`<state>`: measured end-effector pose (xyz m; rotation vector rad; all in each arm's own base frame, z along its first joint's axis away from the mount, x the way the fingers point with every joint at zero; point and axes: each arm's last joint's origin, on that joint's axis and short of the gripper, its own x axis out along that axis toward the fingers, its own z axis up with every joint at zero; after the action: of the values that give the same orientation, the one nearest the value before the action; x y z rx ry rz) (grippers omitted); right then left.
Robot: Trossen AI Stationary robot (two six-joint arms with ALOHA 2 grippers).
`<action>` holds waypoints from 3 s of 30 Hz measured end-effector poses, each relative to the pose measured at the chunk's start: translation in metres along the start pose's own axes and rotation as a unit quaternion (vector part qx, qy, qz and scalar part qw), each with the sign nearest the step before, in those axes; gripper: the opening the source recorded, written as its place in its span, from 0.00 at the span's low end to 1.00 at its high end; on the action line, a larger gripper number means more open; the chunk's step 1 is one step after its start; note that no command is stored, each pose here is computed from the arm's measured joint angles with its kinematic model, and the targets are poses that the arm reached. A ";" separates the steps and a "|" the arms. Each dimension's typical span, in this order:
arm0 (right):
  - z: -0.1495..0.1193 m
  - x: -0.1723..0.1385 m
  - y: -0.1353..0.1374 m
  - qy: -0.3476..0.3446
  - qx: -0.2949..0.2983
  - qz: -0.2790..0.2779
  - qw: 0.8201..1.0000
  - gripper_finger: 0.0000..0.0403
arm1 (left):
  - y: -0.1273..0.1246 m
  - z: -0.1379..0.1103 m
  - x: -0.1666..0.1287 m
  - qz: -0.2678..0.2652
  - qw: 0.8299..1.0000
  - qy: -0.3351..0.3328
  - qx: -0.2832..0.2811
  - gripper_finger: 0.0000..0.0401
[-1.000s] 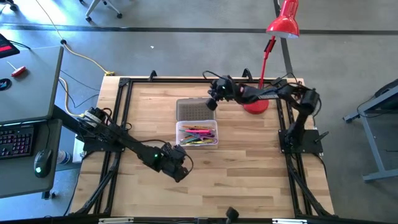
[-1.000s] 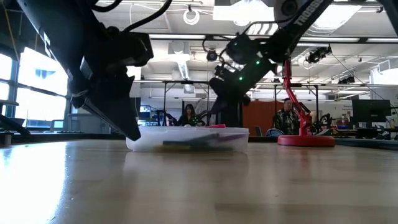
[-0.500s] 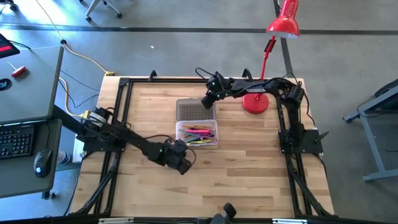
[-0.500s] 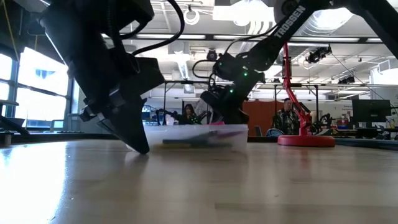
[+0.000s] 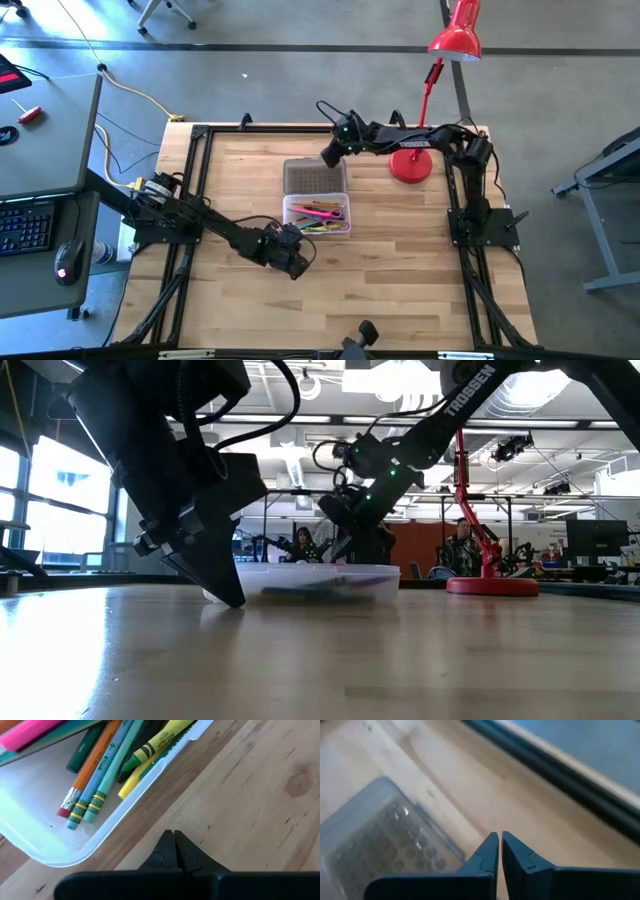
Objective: Pick & place school supplies into a supply box
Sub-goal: Close the supply box
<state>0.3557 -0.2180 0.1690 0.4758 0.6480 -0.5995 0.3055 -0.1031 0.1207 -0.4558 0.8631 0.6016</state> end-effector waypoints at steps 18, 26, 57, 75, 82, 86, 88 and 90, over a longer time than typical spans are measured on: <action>-0.020 0.021 -0.017 0.078 0.027 0.053 0.995 0.00 | 0.001 0.000 0.001 0.012 1.000 -0.015 0.005 0.04; -0.021 0.020 -0.009 0.087 -0.002 0.105 0.991 0.00 | 0.002 0.000 0.001 0.016 1.000 -0.014 0.007 0.03; -0.023 0.018 -0.008 0.084 0.000 0.025 0.996 0.00 | 0.003 0.000 0.001 0.018 1.000 -0.012 0.003 0.03; -0.034 0.020 0.006 0.136 -0.028 0.127 0.982 0.00 | 0.003 0.000 0.001 0.018 1.000 -0.014 0.001 0.03; -0.018 0.000 0.015 0.101 -0.037 0.148 0.983 0.00 | 0.003 0.000 0.001 0.019 1.000 -0.014 -0.001 0.02; -0.015 -0.014 0.027 0.098 -0.069 0.158 0.980 0.00 | 0.003 0.000 0.001 0.019 1.000 -0.014 -0.001 0.03; -0.015 -0.021 0.037 0.095 -0.089 0.161 0.978 0.00 | 0.003 0.000 0.001 0.020 1.000 -0.015 -0.001 0.04; -0.015 -0.026 0.048 0.090 -0.104 0.165 0.977 0.00 | 0.003 0.000 0.001 0.020 1.000 -0.015 0.000 0.04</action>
<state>0.3636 -0.1653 0.1868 0.4320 0.7757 -0.1711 0.3042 -0.1010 0.1195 -0.4300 0.8455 0.6443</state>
